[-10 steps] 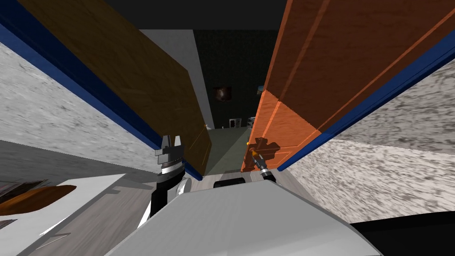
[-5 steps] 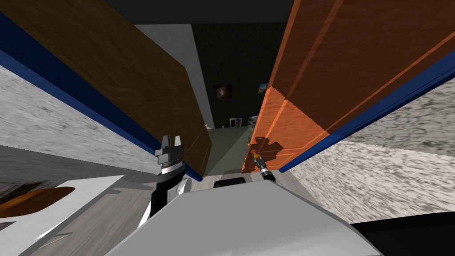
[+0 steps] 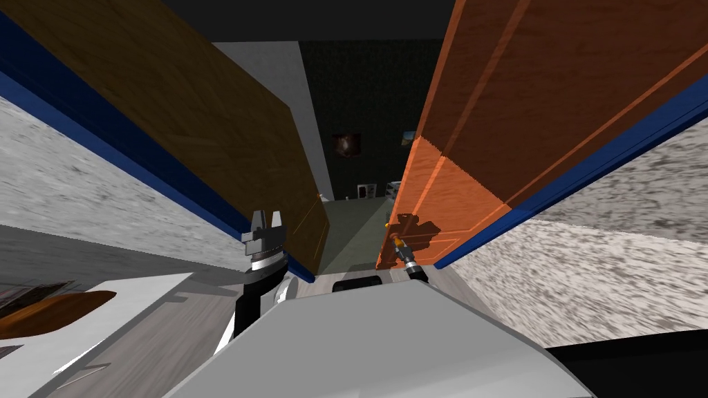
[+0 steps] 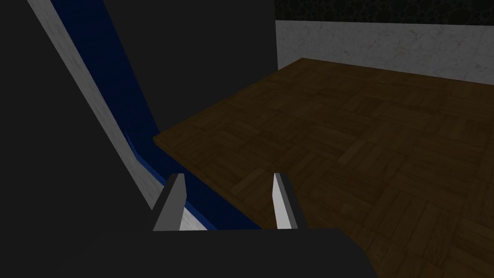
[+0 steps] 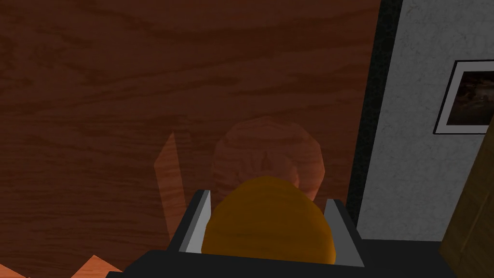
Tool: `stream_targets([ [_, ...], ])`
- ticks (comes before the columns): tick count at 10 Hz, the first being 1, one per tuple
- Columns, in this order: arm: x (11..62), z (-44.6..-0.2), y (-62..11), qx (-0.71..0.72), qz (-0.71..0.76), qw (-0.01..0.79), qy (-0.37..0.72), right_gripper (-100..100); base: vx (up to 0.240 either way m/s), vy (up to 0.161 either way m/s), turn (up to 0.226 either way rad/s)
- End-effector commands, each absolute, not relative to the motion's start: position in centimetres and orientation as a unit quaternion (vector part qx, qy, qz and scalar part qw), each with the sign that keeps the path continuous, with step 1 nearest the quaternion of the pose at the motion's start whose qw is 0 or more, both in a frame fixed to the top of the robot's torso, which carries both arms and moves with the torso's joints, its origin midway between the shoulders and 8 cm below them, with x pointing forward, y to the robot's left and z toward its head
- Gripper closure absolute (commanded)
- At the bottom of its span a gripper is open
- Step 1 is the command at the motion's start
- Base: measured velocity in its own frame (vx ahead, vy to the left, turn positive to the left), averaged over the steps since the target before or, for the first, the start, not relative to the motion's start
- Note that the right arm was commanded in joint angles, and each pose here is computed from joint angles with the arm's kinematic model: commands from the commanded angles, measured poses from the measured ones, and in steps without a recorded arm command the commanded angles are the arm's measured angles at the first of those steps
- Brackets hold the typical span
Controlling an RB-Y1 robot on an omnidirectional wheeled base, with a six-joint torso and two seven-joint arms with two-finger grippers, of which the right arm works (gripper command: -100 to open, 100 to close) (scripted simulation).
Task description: Push the door open
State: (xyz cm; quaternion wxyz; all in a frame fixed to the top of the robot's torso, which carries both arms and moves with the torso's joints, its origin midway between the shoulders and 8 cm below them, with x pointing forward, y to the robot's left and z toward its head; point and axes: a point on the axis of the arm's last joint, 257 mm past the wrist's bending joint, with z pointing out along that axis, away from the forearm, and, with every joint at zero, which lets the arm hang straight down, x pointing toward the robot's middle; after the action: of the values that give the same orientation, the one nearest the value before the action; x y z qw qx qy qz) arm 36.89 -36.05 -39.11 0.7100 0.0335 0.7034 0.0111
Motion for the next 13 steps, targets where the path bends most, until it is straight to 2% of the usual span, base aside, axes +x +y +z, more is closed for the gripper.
stream_targets([
  [1,37.2,-38.7,-36.2,0.054,0.027,0.715,0.697,100,0.023,-0.004,-0.002],
  [13,38.4,-37.6,-36.9,0.203,0.147,0.717,0.65,100,0.033,-0.01,0.007],
])
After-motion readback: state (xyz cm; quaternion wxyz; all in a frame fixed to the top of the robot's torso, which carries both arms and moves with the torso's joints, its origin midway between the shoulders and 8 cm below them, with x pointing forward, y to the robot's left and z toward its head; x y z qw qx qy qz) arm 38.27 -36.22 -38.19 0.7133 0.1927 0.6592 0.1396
